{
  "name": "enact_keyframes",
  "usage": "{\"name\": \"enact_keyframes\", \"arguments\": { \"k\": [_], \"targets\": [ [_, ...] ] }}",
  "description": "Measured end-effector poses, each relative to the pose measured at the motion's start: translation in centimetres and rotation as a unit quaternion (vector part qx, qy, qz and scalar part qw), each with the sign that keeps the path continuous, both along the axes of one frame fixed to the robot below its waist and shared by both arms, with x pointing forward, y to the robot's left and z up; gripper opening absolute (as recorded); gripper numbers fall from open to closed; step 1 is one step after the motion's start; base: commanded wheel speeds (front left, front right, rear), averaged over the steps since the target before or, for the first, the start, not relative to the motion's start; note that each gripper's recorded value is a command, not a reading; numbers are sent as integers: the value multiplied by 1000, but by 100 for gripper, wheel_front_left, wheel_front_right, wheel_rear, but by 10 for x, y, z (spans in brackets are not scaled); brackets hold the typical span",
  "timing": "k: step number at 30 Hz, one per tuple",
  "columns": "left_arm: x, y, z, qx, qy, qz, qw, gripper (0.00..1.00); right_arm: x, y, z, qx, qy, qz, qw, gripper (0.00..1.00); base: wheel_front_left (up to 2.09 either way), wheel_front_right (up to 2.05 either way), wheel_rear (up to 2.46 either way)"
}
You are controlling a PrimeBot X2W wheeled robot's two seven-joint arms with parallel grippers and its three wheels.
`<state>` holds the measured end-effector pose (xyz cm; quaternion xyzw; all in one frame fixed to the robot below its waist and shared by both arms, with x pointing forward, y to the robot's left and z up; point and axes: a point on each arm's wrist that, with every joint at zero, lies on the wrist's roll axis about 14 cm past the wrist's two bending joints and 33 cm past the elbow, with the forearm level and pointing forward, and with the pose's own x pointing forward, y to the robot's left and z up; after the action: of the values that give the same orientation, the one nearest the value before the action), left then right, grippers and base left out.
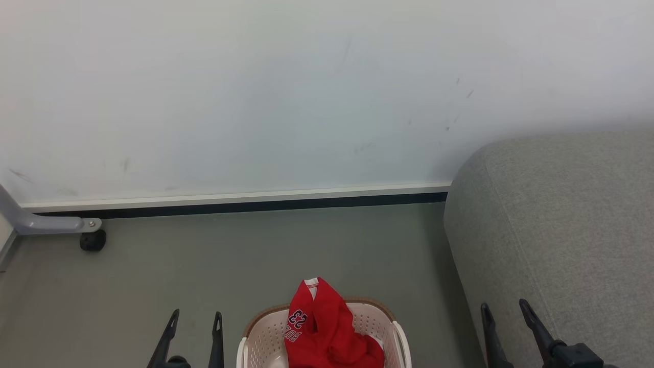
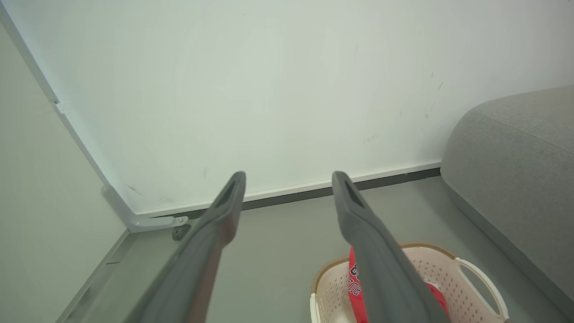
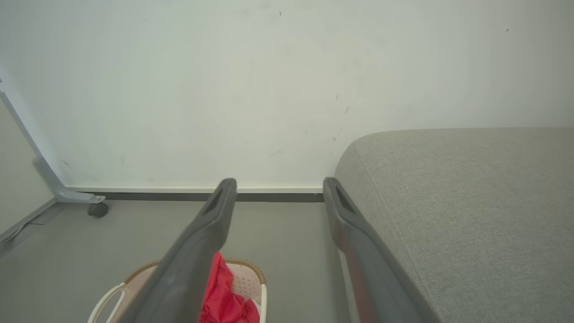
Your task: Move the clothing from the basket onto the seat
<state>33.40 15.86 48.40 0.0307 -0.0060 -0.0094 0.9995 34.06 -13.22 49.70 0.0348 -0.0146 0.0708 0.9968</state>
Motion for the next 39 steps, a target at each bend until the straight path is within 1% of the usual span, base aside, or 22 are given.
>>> {"name": "enact_keyframes", "arguments": {
  "k": [4, 28, 39],
  "targets": [
    [0, 1, -1, -8, 3, 4, 1000, 100, 0, -1, 0, 0, 1, -2, 1000, 100, 0, 0, 0],
    [1, 0, -8, -15, 14, 5, 1000, 100, 0, -5, -5, -1, 7, -8, 1000, 100, 0, 0, 0],
    [5, -2, -15, -16, 27, 2, 1000, 100, 4, -8, -13, 2, 22, -14, 1000, 100, 0, 0, 0]
  ]
}}
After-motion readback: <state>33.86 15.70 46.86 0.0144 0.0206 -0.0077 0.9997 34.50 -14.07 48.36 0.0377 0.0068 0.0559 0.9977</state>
